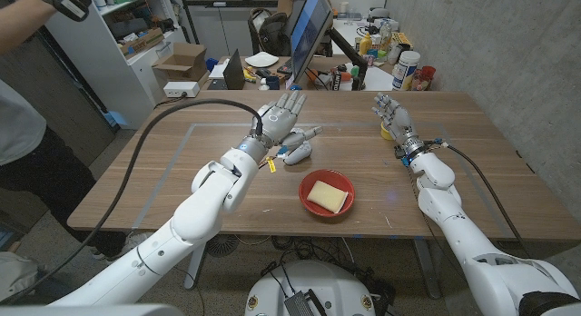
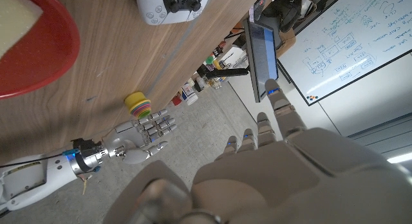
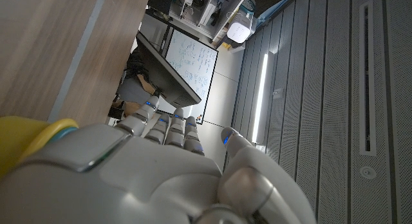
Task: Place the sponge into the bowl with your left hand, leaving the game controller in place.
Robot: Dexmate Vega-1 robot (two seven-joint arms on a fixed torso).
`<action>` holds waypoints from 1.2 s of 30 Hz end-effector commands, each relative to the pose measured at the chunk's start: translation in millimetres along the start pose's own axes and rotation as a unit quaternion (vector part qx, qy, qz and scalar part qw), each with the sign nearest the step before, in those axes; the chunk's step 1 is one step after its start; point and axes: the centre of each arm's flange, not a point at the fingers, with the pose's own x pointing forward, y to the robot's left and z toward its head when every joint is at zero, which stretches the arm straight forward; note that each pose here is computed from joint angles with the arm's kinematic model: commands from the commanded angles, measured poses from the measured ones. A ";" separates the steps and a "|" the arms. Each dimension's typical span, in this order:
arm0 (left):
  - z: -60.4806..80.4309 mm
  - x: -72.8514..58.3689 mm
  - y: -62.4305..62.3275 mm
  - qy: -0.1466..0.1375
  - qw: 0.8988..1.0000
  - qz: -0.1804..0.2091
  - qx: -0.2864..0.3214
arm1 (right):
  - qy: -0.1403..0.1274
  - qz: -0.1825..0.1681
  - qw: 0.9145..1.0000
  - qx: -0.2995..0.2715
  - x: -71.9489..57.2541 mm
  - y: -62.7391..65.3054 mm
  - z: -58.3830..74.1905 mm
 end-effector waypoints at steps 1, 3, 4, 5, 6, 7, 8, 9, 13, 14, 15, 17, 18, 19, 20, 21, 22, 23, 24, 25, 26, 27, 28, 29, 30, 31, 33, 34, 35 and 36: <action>-19.6 -12.0 3.9 0.020 0.995 0.013 -0.099 | -0.004 0.006 1.000 -0.003 -4.8 11.1 5.8; -23.5 -14.6 3.3 0.023 0.994 0.028 -0.107 | -0.004 0.006 1.000 -0.005 -5.6 13.3 7.1; -26.1 -15.4 3.3 0.025 0.992 0.031 -0.123 | -0.003 0.005 1.000 -0.002 -5.7 13.9 7.2; -28.7 -16.6 3.5 0.030 0.990 0.034 -0.132 | -0.002 0.006 1.000 -0.006 -6.5 15.5 8.4; -29.5 -17.3 4.1 0.035 0.990 0.033 -0.130 | -0.003 0.006 1.000 -0.005 -7.0 16.8 8.9; -30.5 -17.4 4.3 0.035 0.990 0.032 -0.133 | -0.003 0.008 1.000 -0.004 -7.1 17.3 9.0; -34.0 -19.5 3.5 0.035 0.987 0.039 -0.152 | -0.005 0.009 1.000 -0.010 -7.9 18.9 10.5; -34.3 -20.1 3.8 0.034 0.987 0.042 -0.148 | -0.003 0.005 1.000 -0.008 -8.2 19.4 11.0; -42.2 -24.3 5.4 0.035 0.982 0.062 -0.176 | -0.005 0.007 1.000 -0.008 -11.5 25.0 12.6; -42.6 -24.2 5.7 0.036 0.981 0.062 -0.178 | -0.005 0.008 1.000 -0.008 -11.8 25.5 12.6; -47.4 -24.1 5.4 0.032 0.976 0.064 -0.206 | -0.003 0.004 1.000 -0.007 -12.8 27.2 12.4; -51.0 -23.1 5.5 0.038 0.974 0.063 -0.214 | -0.004 0.009 1.000 -0.011 -13.6 29.6 12.5; -53.6 -22.9 4.2 0.035 0.971 0.065 -0.226 | -0.003 0.005 1.000 -0.008 -14.2 30.8 12.7; -54.1 -22.9 4.0 0.035 0.971 0.066 -0.228 | -0.003 0.004 1.000 -0.007 -14.6 31.6 12.7; -56.8 -22.0 2.9 0.040 0.970 0.061 -0.231 | -0.003 0.005 1.000 -0.008 -15.3 33.1 12.7; -58.5 -21.9 2.0 0.041 0.969 0.064 -0.235 | -0.003 0.004 1.000 -0.008 -15.4 33.4 12.7; -61.9 -22.3 0.0 0.037 0.968 0.071 -0.238 | -0.003 0.005 1.000 -0.010 -16.0 34.6 13.0; -64.3 -21.8 -1.1 0.037 0.966 0.067 -0.246 | -0.003 0.004 1.000 -0.009 -16.4 35.2 13.1; -65.0 -21.8 -1.4 0.037 0.966 0.066 -0.248 | -0.003 0.002 1.000 -0.006 -16.6 35.6 13.0; -69.2 -21.8 -4.4 0.038 0.965 0.069 -0.251 | -0.004 0.002 1.000 -0.009 -17.3 36.9 13.4; -71.0 -21.6 -5.2 0.036 0.964 0.068 -0.256 | -0.004 -0.001 1.000 -0.007 -17.7 37.6 13.4; -73.5 -21.3 -6.7 0.039 0.962 0.065 -0.262 | -0.004 -0.002 1.000 -0.009 -18.7 38.7 13.9; -75.4 -21.1 -7.8 0.034 0.961 0.066 -0.265 | -0.005 -0.002 1.000 -0.010 -19.0 39.0 14.1; -78.8 -20.3 -9.1 0.023 0.958 0.062 -0.278 | -0.006 -0.009 1.000 -0.007 -21.0 40.5 14.7; -81.1 -20.4 -9.9 0.029 0.954 0.063 -0.291 | -0.008 -0.009 1.000 -0.008 -22.3 41.6 15.6; -82.0 -20.1 -10.0 0.026 0.954 0.063 -0.292 | -0.008 -0.010 1.000 -0.010 -23.0 42.2 16.3; -84.9 -20.5 -9.9 0.016 0.954 0.072 -0.291 | -0.011 -0.015 1.000 -0.008 -25.9 44.3 18.2; -88.1 -21.6 -10.2 0.010 0.947 0.076 -0.312 | -0.013 -0.018 1.000 -0.015 -29.1 45.6 20.8; -89.7 -22.0 -10.0 0.000 0.945 0.078 -0.316 | -0.013 -0.019 1.000 -0.015 -31.2 46.2 21.5; -89.9 -22.2 -10.0 0.000 0.945 0.079 -0.318 | -0.012 -0.021 1.000 -0.014 -32.4 46.5 21.5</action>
